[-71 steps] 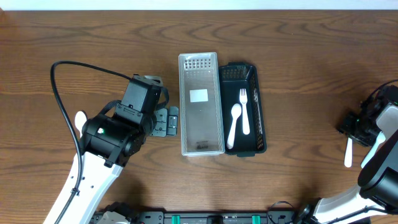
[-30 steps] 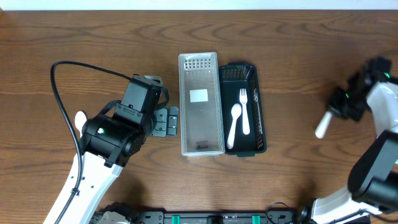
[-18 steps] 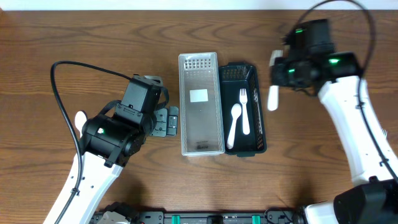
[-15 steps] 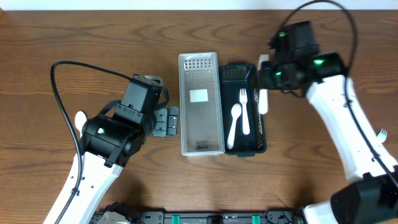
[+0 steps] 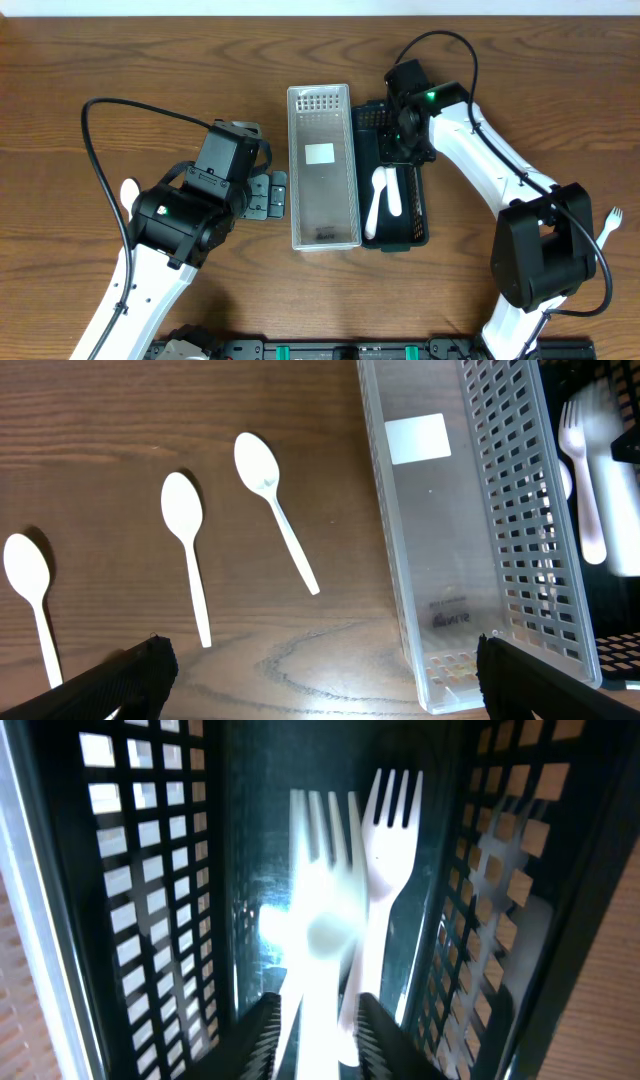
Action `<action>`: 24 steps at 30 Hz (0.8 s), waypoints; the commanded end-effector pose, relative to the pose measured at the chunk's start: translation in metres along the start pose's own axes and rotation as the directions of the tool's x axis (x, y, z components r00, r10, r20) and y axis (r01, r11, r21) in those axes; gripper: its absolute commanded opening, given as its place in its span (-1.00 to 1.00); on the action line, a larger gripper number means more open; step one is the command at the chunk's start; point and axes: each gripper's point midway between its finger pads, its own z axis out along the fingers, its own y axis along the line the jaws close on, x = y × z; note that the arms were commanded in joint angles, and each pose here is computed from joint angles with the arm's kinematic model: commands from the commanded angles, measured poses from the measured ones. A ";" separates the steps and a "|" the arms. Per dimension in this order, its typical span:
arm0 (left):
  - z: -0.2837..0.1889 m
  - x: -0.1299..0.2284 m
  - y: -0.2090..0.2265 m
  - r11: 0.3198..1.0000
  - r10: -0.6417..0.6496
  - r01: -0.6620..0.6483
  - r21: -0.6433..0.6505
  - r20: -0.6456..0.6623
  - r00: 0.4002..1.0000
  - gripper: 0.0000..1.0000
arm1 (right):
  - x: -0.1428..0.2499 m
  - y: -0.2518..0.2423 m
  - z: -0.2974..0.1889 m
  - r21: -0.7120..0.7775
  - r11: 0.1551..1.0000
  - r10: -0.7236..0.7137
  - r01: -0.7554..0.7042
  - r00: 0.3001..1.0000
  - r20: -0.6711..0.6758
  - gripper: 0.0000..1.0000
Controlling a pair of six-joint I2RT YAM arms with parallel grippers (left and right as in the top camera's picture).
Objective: Pack container
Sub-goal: 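Carry the fork into the black basket and release it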
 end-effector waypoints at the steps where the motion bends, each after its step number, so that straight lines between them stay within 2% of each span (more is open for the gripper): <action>1: 0.001 0.001 0.004 1.000 0.000 0.000 -0.016 -0.003 1.000 0.96 | 0.000 0.002 0.000 0.005 1.000 -0.003 0.003 1.000 0.004 -0.37; 6: 0.001 0.001 0.004 1.000 0.001 -0.001 -0.016 -0.003 1.000 0.96 | -0.001 0.003 -0.012 0.002 1.000 -0.003 0.003 1.000 0.012 -0.35; 9: 0.001 0.001 0.004 1.000 0.001 -0.001 -0.016 -0.003 1.000 0.96 | -0.007 -0.005 -0.042 0.022 1.000 0.015 -0.017 0.998 0.059 -0.35; 12: 0.001 0.001 0.004 1.000 0.001 -0.001 -0.016 -0.003 1.000 0.96 | -0.018 -0.034 -0.098 0.076 0.990 0.104 -0.118 0.979 0.174 -0.33; 15: 0.001 0.001 0.004 1.000 0.010 -0.010 -0.016 -0.004 1.000 0.96 | -0.019 -0.077 -0.168 0.090 0.957 0.232 -0.274 0.916 0.327 -0.26; 16: 0.001 0.001 0.004 1.000 0.011 -0.011 -0.016 -0.004 1.000 0.96 | -0.015 -0.091 -0.188 0.078 0.944 0.272 -0.321 0.888 0.370 -0.07; 19: 0.001 0.001 0.004 1.000 0.011 -0.011 -0.016 -0.004 1.000 0.96 | 0.012 -0.146 -0.246 0.016 0.853 0.447 -0.521 0.747 0.491 0.65; 22: 0.001 0.001 0.004 1.000 0.011 -0.011 -0.016 -0.004 1.000 0.96 | 0.053 -0.203 -0.279 -0.023 0.710 0.597 -0.704 0.584 0.550 0.88; 24: 0.001 0.001 0.004 1.000 0.011 -0.011 -0.016 -0.004 1.000 0.96 | 0.080 -0.236 -0.287 -0.018 0.619 0.656 -0.785 0.505 0.561 0.98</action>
